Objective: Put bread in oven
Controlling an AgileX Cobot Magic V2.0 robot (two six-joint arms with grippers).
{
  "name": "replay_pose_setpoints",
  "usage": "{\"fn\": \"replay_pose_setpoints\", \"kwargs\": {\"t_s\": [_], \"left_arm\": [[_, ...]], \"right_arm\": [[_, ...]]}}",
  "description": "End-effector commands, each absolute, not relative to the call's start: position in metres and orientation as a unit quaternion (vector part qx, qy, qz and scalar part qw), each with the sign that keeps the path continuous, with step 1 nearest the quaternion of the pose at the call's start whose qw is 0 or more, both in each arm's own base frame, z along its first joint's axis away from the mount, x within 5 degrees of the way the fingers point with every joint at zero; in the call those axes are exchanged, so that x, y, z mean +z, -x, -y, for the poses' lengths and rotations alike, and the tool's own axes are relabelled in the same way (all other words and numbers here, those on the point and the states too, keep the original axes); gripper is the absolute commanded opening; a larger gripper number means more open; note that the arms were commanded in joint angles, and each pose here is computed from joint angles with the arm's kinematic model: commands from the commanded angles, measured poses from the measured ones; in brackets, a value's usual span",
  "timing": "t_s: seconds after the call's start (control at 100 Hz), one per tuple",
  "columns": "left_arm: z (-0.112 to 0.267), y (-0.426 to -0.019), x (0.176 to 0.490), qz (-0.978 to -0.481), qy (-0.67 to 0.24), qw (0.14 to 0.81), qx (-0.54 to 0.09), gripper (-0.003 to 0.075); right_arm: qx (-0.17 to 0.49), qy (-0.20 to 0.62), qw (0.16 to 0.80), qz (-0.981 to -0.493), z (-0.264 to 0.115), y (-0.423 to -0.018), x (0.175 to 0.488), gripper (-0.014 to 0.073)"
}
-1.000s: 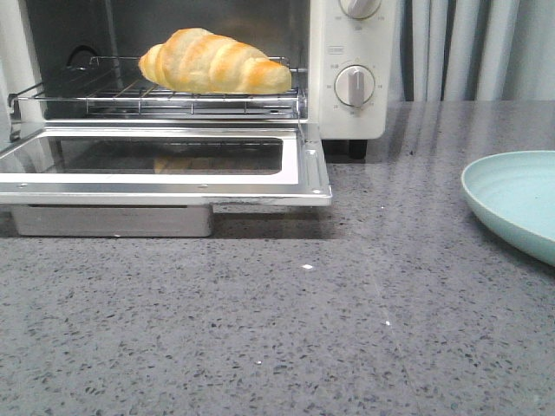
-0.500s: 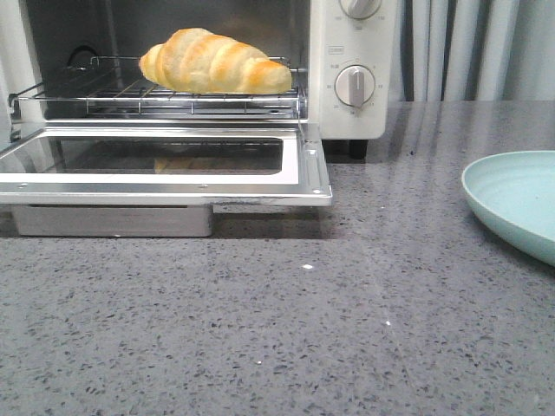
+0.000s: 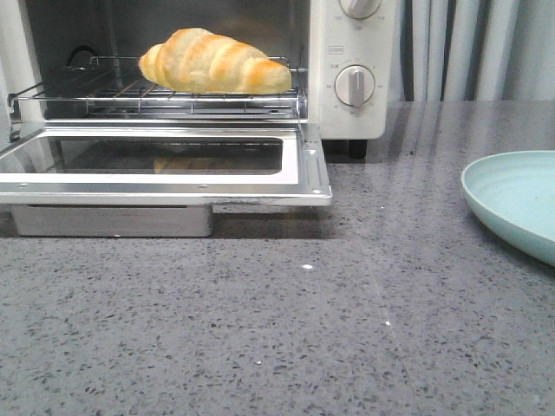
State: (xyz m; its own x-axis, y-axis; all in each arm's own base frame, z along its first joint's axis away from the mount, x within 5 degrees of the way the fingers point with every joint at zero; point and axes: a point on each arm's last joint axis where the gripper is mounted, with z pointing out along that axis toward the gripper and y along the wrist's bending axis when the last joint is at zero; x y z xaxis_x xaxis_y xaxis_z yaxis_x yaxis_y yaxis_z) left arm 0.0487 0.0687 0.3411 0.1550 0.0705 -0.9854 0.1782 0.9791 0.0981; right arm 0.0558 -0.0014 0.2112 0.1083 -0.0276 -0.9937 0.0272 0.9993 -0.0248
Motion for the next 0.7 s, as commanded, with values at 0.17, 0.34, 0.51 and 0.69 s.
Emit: {"fn": "replay_pose_setpoints", "kwargs": {"t_s": [0.17, 0.34, 0.51, 0.69], "left_arm": [[-0.049, -0.052, 0.345, -0.624, -0.106, 0.756, -0.166, -0.0020], [-0.029, -0.053, 0.336, -0.595, -0.189, 0.756, -0.199, -0.0020], [-0.015, -0.049, 0.338, -0.549, -0.248, 0.753, -0.267, -0.0020], [-0.010, -0.051, 0.331, -0.575, -0.215, 0.716, -0.331, -0.0020]], "right_arm": [[-0.024, 0.001, 0.772, -0.635, 0.002, -0.053, 0.216, -0.0044], [-0.024, 0.001, 0.772, -0.635, 0.002, -0.053, 0.216, -0.0044], [-0.024, 0.001, 0.772, -0.635, 0.002, -0.053, 0.216, -0.0044], [-0.024, 0.001, 0.772, -0.635, 0.002, -0.053, 0.216, -0.0044]]}}
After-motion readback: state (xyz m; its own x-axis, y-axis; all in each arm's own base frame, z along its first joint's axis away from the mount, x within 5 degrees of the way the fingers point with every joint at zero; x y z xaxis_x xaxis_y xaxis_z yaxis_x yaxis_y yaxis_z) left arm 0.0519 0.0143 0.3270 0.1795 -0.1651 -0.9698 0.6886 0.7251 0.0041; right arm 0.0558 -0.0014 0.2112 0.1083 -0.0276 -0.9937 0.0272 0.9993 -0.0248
